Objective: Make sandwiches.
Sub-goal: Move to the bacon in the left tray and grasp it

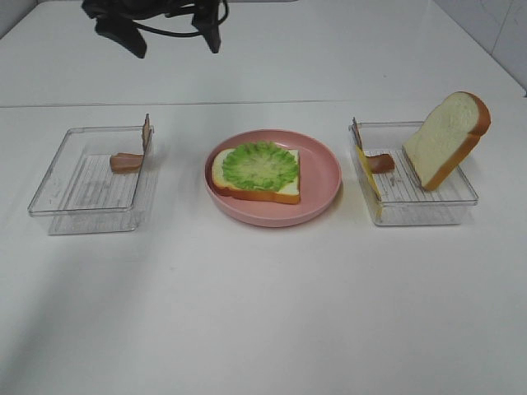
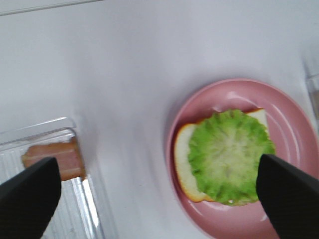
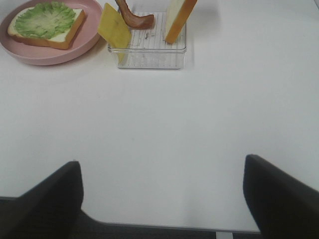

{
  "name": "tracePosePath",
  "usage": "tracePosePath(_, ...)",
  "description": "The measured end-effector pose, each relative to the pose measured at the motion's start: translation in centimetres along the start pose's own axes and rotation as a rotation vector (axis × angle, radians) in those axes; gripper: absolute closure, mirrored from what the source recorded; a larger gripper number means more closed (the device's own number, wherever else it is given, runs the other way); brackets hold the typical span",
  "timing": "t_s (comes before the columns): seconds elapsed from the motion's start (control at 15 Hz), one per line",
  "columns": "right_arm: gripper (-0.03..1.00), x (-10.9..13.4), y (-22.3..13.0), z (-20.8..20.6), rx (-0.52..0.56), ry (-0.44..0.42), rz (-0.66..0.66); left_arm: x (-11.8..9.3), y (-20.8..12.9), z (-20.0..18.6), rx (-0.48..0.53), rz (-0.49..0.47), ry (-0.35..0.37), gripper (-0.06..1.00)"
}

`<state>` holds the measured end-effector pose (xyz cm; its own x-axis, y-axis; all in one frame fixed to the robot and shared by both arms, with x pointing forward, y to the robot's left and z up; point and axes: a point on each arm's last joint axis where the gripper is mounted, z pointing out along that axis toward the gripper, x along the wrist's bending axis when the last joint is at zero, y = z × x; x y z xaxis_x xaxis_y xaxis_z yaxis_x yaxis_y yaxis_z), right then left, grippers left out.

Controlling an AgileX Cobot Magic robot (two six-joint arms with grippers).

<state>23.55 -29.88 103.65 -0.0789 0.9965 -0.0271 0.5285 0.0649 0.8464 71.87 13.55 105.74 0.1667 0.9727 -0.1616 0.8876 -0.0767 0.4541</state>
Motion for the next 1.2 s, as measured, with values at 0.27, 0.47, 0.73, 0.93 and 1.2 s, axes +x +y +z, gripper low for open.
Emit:
tracePosePath(0.27, 0.11, 0.0, 0.0, 0.0, 0.000, 0.000, 0.000, 4.4, -0.6, 1.5, 0.071, -0.036, 0.065, -0.04)
tracePosePath(0.47, 0.11, 0.0, 0.0, 0.0, 0.000, 0.000, 0.000, 4.6, -0.8, 2.1, 0.085, 0.009, 0.066, -0.04)
tracePosePath(0.73, 0.11, 0.0, 0.0, 0.0, 0.000, 0.000, 0.000, 5.1, -1.8, 5.9, 0.161, -0.002, 0.076, -0.04)
tracePosePath(0.93, 0.11, 0.0, 0.0, 0.0, 0.000, 0.000, 0.000, 5.5, -2.6, 8.1, 0.205, -0.021, 0.083, -0.04)
tracePosePath(1.2, 0.11, 0.0, 0.0, 0.0, 0.000, 0.000, 0.000, 5.8, -3.2, 9.9, 0.239, -0.035, 0.090, -0.03)
